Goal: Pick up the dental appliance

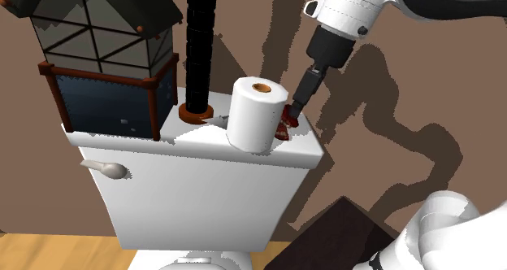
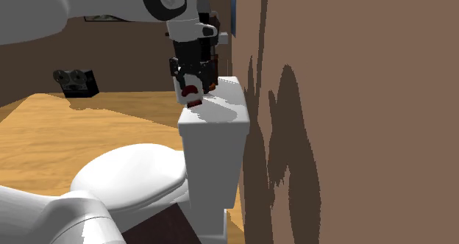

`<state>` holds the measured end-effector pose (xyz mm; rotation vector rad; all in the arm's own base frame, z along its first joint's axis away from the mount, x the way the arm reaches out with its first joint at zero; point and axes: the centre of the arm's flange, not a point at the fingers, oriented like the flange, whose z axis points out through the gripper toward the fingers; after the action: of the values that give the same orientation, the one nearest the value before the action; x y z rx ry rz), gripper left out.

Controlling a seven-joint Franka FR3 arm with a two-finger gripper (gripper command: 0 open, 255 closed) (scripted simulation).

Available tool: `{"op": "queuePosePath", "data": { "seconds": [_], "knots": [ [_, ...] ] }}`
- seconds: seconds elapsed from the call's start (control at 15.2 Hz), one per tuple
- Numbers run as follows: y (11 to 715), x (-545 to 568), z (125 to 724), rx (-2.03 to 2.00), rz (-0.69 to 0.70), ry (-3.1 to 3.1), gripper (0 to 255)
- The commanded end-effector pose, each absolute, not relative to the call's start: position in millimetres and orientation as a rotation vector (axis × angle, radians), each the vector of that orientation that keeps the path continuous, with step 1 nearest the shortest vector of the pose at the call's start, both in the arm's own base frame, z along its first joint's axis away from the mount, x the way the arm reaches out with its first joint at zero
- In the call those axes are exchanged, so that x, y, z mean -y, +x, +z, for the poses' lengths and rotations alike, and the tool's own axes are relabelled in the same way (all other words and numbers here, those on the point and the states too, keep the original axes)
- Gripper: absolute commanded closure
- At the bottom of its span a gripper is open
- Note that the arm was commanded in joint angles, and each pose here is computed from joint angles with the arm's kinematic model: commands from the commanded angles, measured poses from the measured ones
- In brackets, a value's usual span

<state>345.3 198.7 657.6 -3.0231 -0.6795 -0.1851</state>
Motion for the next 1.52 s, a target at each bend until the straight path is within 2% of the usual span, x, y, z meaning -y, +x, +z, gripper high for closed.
{"op": "queuePosePath", "data": {
  "seconds": [0.0, 0.26, 0.33, 0.79, 0.92, 1.45],
  "knots": [
    [348.6, -199.6, 638.7, 0.680, -0.154, -3.030, 0],
    [348.6, -199.6, 625.1, 0.680, -0.154, -3.030, 0],
    [352.0, -204.3, 629.1, 0.680, -0.156, -3.030, 255],
    [355.4, -190.0, 651.7, 0.666, -0.154, -3.035, 255],
    [348.6, -199.6, 625.1, 0.680, -0.154, -3.030, 255],
    [348.6, -199.6, 667.3, 0.680, -0.154, -3.030, 255]
  ]
}}
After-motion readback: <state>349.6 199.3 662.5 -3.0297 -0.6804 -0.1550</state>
